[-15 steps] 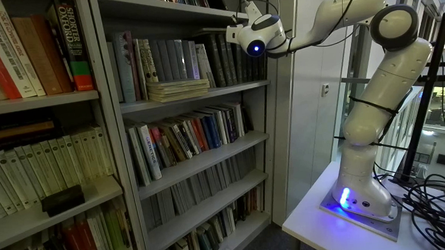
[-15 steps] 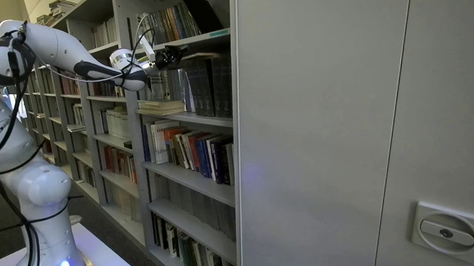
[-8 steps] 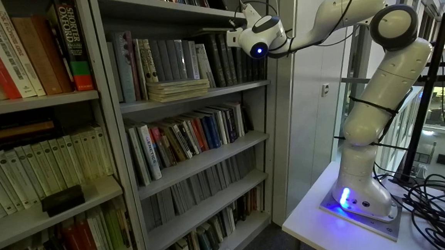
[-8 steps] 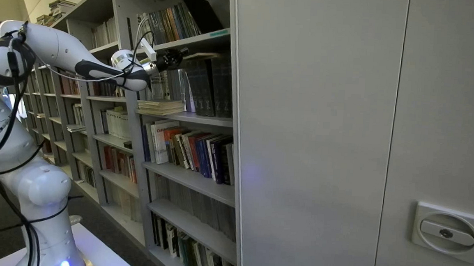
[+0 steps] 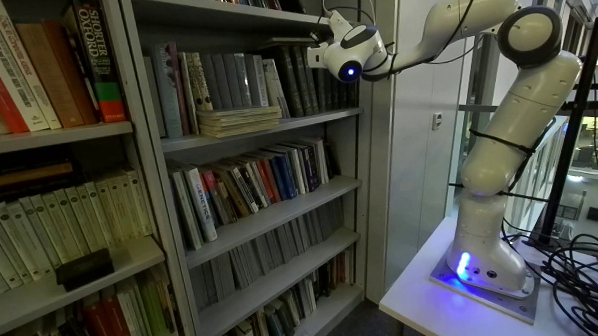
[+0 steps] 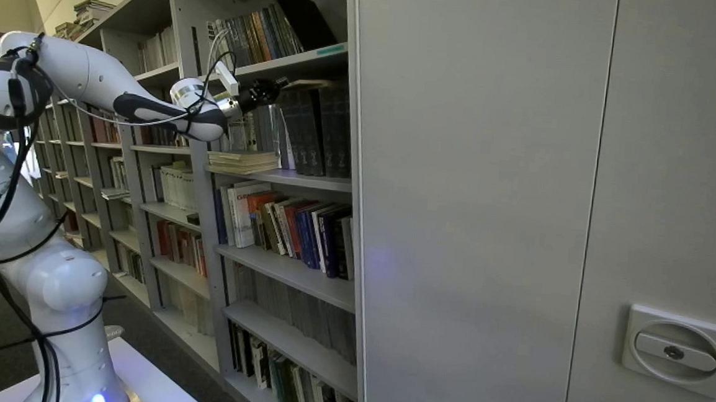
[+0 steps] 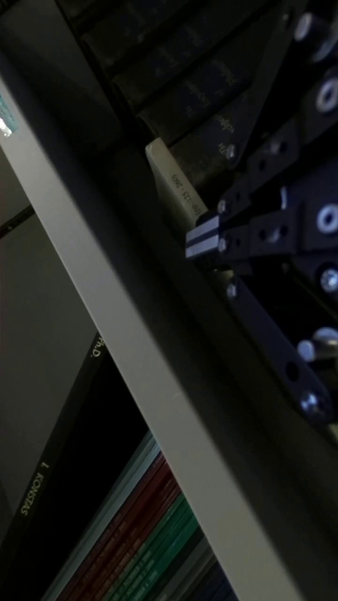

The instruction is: Pick up one of the paper books and put it on top of the large encyclopedia books

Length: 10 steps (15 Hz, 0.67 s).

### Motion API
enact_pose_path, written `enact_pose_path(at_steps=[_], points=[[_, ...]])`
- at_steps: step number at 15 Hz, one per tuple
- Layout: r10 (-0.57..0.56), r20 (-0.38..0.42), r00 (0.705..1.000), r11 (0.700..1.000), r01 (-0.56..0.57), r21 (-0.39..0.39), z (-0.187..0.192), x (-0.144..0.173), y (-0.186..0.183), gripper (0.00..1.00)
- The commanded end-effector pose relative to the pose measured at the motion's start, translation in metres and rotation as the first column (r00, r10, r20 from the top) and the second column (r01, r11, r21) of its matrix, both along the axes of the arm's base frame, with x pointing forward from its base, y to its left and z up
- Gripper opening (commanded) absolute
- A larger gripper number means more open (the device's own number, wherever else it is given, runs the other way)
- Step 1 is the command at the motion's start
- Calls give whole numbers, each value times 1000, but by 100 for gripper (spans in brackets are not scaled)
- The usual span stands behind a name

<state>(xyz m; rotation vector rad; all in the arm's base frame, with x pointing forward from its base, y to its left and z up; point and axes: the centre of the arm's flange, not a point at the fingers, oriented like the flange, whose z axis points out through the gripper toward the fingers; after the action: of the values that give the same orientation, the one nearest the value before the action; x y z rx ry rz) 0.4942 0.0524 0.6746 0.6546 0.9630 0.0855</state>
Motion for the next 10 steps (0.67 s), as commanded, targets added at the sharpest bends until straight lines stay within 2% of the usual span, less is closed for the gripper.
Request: enact_pose_path(at_steps=[1,10], points=[[-7,-16,1000,999,6,-32,-6,-13,-11,0],[-5,-10,1000,999,4,-42,-1,-1,-7,0]])
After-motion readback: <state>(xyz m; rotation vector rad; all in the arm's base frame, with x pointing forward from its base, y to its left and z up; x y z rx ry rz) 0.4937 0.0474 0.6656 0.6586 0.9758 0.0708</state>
